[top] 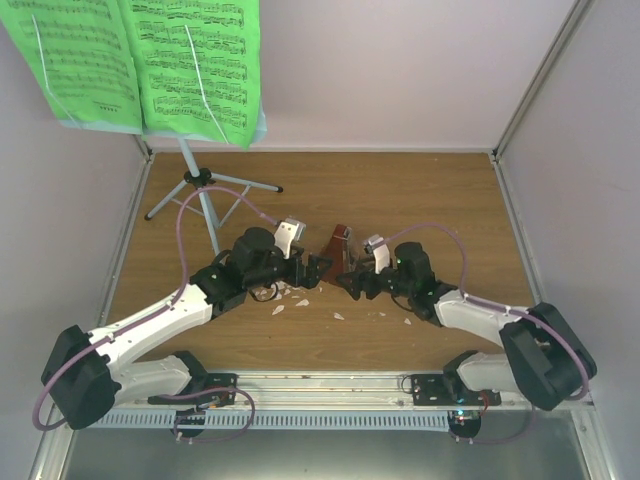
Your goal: Pack up the instrument practice props
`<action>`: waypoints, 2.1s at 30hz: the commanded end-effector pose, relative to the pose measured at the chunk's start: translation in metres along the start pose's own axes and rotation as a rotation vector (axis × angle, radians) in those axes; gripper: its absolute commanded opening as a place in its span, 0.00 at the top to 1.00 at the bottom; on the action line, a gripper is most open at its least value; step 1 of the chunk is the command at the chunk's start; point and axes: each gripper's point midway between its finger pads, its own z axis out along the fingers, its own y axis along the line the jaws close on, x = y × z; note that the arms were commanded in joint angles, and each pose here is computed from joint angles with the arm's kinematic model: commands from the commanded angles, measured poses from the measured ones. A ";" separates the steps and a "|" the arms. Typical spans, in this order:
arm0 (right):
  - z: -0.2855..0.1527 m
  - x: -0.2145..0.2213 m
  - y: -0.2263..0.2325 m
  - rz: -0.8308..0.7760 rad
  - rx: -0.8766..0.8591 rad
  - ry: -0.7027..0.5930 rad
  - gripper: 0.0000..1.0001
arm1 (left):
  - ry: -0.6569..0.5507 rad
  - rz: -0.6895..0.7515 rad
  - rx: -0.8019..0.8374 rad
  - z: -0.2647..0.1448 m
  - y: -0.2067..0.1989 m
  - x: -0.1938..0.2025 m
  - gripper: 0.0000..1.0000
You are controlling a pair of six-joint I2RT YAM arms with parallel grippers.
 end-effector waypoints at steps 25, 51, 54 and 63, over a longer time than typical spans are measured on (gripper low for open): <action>0.011 -0.028 -0.012 -0.201 0.228 -0.100 0.00 | -0.154 0.016 -0.102 -0.051 0.031 -0.048 0.01; 0.061 0.047 -0.021 0.020 0.389 0.011 0.00 | -0.285 0.300 -0.439 -0.103 0.106 -0.126 0.01; 0.067 0.053 -0.030 0.017 0.425 0.023 0.00 | -0.289 0.300 -0.437 -0.104 0.106 -0.123 0.01; 0.073 0.057 -0.045 -0.016 0.497 0.035 0.00 | -0.286 0.296 -0.443 -0.105 0.109 -0.120 0.01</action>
